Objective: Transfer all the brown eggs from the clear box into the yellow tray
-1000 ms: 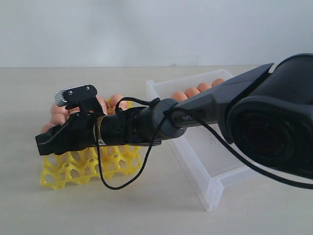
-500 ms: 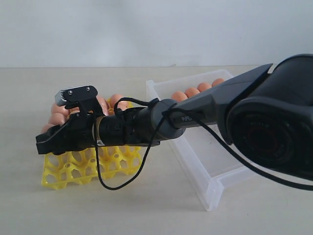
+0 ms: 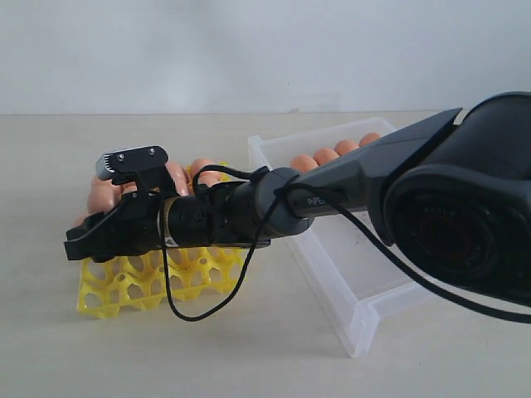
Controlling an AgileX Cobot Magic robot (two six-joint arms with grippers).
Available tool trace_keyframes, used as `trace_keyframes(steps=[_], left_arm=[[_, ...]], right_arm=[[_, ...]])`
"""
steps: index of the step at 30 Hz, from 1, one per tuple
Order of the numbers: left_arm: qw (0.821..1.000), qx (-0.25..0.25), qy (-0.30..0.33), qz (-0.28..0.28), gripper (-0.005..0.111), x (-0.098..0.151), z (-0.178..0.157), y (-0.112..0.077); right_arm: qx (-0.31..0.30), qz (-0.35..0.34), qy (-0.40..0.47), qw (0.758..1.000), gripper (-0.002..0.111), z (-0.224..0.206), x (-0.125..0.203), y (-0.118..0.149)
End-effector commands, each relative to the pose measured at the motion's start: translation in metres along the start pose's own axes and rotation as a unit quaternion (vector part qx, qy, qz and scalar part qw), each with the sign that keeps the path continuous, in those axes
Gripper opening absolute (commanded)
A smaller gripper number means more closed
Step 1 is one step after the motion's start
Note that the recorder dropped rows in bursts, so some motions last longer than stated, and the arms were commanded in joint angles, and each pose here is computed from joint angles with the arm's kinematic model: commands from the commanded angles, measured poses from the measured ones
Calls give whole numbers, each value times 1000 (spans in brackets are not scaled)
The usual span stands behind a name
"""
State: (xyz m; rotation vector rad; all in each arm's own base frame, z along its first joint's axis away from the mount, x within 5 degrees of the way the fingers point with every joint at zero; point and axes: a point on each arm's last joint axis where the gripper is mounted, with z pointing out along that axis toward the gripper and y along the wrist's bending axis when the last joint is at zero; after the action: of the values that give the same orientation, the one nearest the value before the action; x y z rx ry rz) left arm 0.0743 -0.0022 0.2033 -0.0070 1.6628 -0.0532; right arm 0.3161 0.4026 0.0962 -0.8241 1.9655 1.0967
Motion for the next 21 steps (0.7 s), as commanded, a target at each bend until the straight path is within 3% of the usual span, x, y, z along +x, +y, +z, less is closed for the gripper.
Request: trace_keyframes(steps=[1, 6, 8, 9, 10, 12, 17, 21], left_arm=[[1000, 1, -3, 0, 4, 0, 0, 0], [1000, 1, -3, 0, 4, 0, 0, 0], [1000, 1, -3, 0, 4, 0, 0, 0], [1000, 1, -3, 0, 4, 0, 0, 0], [1000, 1, -3, 0, 4, 0, 0, 0], [1000, 1, -3, 0, 4, 0, 0, 0], [1000, 1, -3, 0, 4, 0, 0, 0], [1000, 1, -3, 0, 4, 0, 0, 0]], right_arm=[[10, 2, 1, 1000, 50, -1, -1, -1], [11, 9, -2, 1000, 50, -1, -2, -2], [13, 17, -6, 1000, 45, -1, -3, -2], [13, 19, -7, 1000, 38, -1, -3, -2], [14, 22, -9, 1000, 21, -1, -3, -2], [15, 25, -10, 1000, 0, -1, -3, -2], [-18, 1, -29, 999, 0, -1, -8, 4], [-9, -35, -38, 999, 0, -9, -24, 10]])
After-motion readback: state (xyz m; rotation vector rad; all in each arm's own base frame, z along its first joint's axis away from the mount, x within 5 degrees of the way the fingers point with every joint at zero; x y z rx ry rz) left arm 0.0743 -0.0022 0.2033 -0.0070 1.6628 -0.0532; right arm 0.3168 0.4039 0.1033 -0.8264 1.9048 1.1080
